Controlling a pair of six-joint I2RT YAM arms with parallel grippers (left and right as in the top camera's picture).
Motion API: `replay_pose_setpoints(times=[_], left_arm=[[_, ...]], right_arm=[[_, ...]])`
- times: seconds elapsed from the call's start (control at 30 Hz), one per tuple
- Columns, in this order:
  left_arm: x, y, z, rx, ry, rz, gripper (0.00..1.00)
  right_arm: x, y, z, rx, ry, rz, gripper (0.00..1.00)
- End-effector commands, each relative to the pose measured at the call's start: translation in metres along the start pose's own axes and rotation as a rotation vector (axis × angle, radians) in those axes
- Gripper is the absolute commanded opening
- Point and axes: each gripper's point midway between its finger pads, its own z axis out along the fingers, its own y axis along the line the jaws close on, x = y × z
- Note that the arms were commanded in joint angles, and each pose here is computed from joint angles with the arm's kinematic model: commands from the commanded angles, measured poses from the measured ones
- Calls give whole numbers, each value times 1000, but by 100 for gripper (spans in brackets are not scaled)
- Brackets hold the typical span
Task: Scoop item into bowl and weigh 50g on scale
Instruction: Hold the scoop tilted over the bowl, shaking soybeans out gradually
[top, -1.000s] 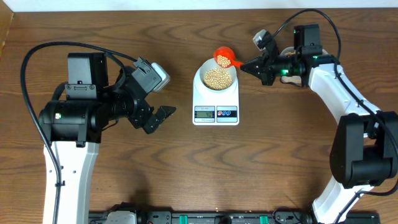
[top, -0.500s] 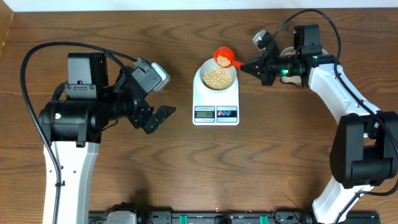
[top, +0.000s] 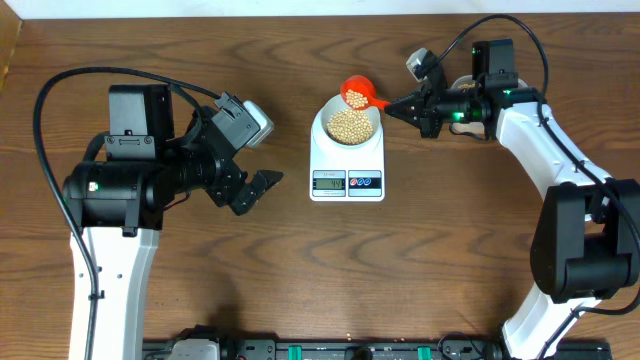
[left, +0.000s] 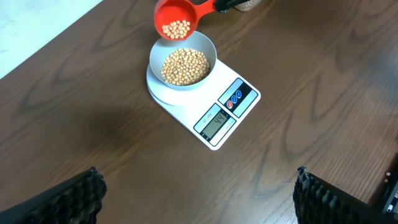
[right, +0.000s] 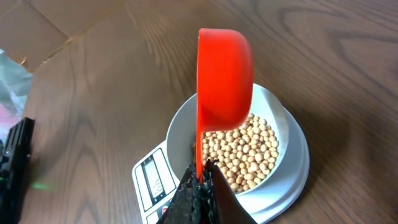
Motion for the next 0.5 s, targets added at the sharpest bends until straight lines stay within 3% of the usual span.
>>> replay_pose_setpoints(times=[0.0,0.13,0.27,0.47], left_arm=[[-6,0,-4,0,-22,6,98],[-6,0,-4,0,-22,6,98],[-6,0,-4,0,-22,6,98],[-6,0,-4,0,-22,6,98]], right_arm=[[13,-13,4,68,53,1,1],[-1,10,3,-68,-23,-8,1],[13,-13,5,72,55,-1,1],[6,-5,5,31,27,-13,1]])
